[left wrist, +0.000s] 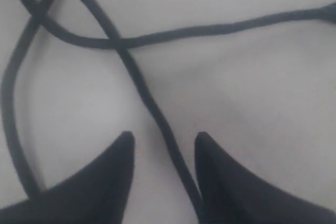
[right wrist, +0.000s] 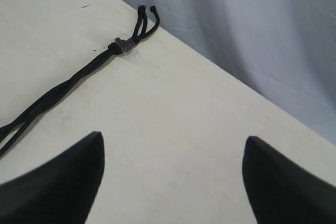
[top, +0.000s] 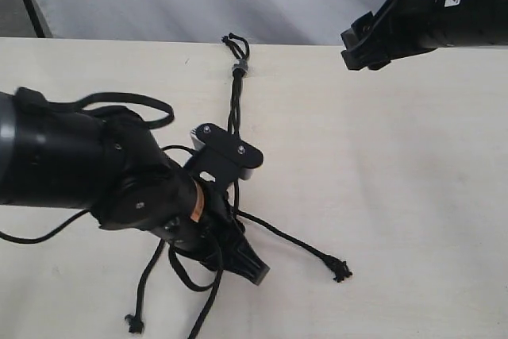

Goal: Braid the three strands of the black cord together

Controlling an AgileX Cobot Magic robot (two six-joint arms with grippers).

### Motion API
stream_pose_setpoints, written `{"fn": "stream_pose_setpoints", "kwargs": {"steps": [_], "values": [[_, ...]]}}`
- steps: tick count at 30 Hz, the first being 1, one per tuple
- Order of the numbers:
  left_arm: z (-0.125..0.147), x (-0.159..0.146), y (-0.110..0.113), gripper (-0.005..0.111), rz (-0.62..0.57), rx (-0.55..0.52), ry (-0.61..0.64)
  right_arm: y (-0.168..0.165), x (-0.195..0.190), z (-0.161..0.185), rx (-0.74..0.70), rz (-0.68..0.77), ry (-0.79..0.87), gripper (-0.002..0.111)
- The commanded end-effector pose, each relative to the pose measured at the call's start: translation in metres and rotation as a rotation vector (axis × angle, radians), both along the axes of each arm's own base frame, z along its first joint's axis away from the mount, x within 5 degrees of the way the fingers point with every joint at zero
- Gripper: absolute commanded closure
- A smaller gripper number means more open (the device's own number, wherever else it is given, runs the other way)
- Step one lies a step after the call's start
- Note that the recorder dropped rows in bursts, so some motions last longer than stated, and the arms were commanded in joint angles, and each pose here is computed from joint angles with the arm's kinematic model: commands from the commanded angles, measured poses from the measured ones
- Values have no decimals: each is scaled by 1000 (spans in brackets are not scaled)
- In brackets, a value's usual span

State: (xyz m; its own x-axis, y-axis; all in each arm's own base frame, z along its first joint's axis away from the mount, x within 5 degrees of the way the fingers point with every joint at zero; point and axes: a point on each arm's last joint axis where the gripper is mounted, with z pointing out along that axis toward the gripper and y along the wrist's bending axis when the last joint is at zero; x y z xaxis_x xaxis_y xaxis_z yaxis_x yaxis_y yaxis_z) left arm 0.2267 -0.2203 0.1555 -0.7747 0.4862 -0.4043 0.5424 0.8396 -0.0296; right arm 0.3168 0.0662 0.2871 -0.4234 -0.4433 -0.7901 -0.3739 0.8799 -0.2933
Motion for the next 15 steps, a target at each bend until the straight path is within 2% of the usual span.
{"fn": "stream_pose_setpoints", "kwargs": {"steps": [1, 7, 10, 13, 15], "values": [[-15, 4, -11, 57, -6, 21, 25, -1, 2, -6, -2, -3, 16, 39], [-35, 12, -17, 59, -20, 94, 64, 0, 5, -11, -4, -3, 25, 39], [-40, 13, -16, 75, -30, 139, 80, 0, 5, -11, -5, -2, 22, 39], [-38, 13, -15, 102, -28, 154, 88, 0, 6, -10, -3, -2, 16, 39], [-26, 15, -16, 106, -66, 178, 76, 0, 6, -10, -3, -2, 16, 39]]}}
